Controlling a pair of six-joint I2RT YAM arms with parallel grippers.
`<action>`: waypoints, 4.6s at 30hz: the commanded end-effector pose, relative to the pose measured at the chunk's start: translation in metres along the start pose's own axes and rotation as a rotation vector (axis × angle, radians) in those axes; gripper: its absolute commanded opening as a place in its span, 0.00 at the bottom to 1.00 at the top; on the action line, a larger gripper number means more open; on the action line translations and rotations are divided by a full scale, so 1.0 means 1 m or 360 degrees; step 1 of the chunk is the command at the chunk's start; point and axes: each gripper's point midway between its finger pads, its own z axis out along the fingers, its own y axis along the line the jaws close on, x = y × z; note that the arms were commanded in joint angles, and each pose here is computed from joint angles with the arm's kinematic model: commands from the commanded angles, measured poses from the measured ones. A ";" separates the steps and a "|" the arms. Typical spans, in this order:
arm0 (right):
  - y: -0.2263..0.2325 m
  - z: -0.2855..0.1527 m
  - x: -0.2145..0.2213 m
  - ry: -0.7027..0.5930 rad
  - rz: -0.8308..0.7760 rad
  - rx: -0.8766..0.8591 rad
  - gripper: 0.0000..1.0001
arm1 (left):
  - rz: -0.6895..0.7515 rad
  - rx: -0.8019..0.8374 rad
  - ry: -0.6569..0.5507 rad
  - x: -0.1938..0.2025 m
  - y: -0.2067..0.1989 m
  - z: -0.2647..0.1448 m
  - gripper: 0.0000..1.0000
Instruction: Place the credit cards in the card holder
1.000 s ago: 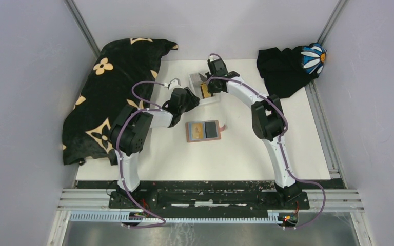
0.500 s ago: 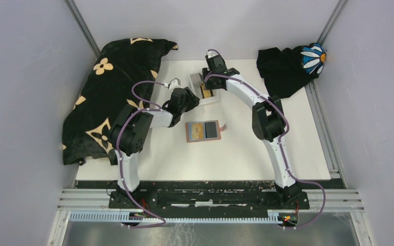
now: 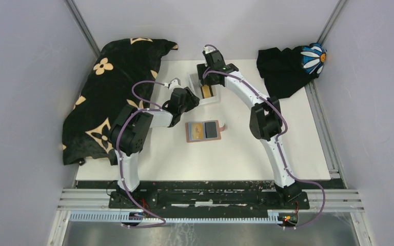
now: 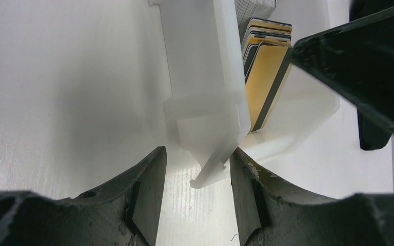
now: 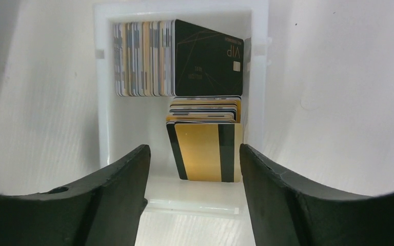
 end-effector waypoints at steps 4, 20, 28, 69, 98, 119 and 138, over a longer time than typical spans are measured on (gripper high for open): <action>0.003 0.011 0.007 0.0038 -0.0076 -0.0002 0.73 | 0.0074 -0.0013 -0.0013 -0.003 0.002 0.003 0.55; -0.005 0.027 0.028 0.0089 -0.0239 0.0217 0.73 | 0.0066 -0.0004 -0.0010 -0.001 0.005 0.002 0.55; -0.015 0.040 0.039 0.0117 -0.0281 0.0302 0.71 | 0.0061 0.0009 -0.0010 0.001 0.004 0.003 0.55; -0.016 0.039 0.037 0.0073 -0.0335 0.0399 0.34 | 0.0048 0.0027 -0.0023 0.001 0.005 0.001 0.55; 0.001 -0.004 0.009 -0.0053 -0.0352 0.0352 0.07 | 0.0057 0.0015 -0.0025 0.001 0.007 0.001 0.55; -0.028 -0.017 0.010 -0.0066 -0.0371 0.0524 0.04 | 0.0065 0.0005 -0.0041 -0.001 0.008 -0.001 0.54; -0.036 -0.024 0.005 -0.0106 -0.0326 0.0480 0.01 | 0.0068 0.0014 -0.0054 -0.005 0.005 0.000 0.54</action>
